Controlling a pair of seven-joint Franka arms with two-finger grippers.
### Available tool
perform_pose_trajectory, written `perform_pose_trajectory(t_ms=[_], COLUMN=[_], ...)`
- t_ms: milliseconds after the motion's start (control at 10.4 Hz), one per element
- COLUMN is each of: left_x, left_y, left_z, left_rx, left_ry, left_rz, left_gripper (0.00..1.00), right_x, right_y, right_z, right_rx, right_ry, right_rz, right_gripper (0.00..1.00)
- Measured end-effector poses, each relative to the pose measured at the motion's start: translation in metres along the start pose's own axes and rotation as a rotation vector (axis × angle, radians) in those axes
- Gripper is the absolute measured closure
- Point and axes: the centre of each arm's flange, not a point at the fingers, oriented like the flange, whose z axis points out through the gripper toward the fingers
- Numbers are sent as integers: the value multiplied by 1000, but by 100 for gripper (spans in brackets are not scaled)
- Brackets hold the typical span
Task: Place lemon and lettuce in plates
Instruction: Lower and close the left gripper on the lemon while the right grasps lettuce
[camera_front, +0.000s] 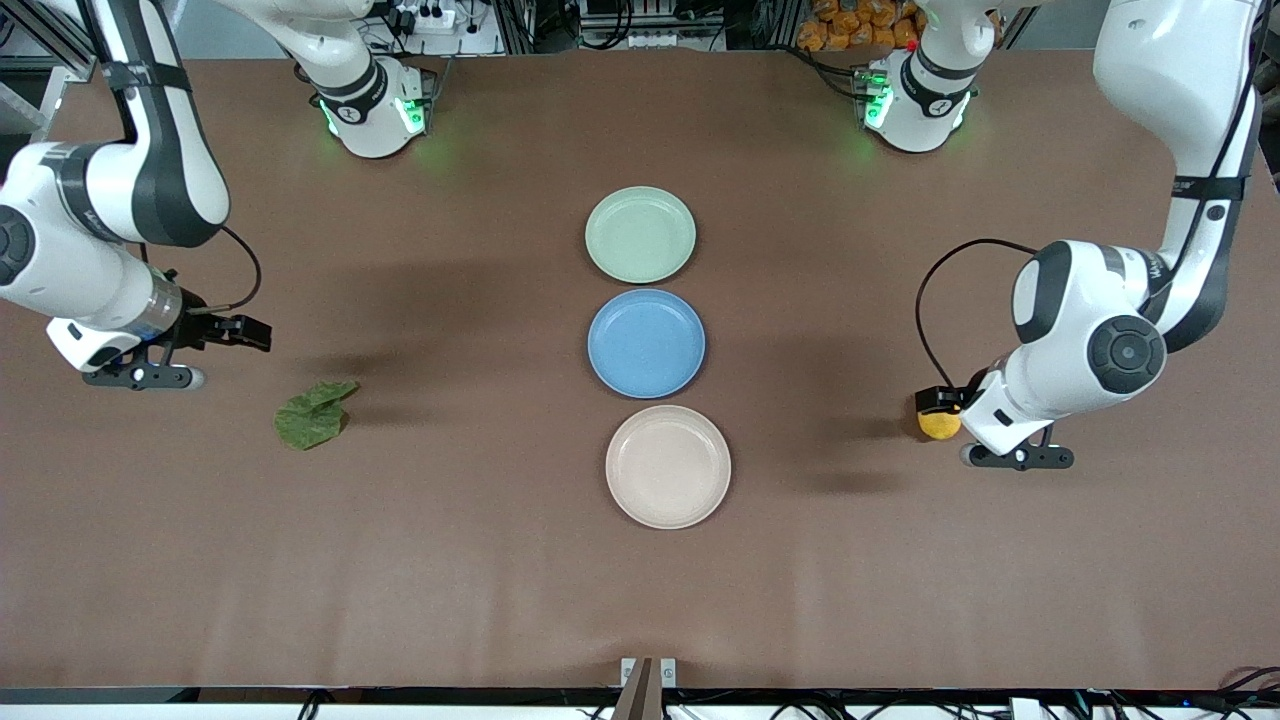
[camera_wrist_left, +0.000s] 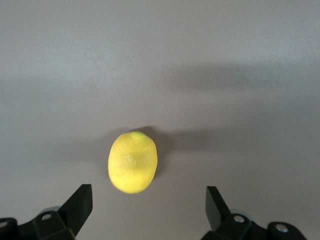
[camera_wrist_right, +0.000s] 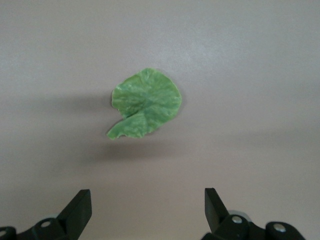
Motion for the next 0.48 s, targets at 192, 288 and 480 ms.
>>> perform_pose_trajectory(t_ms=[192, 288, 480], left_x=[-5, -7, -6], left_y=[1, -2, -13], left_z=[24, 32, 42], left_rx=[-9, -7, 13], left_ry=[18, 20, 30], left_rz=[3, 2, 10], left_gripper=[0, 0, 0], right_x=[7, 10, 18], right_y=[-2, -3, -1], right_z=[12, 20, 38], right_rx=[2, 2, 0], right_ry=[17, 22, 35], right_rz=[-46, -103, -277], right_gripper=[0, 0, 0])
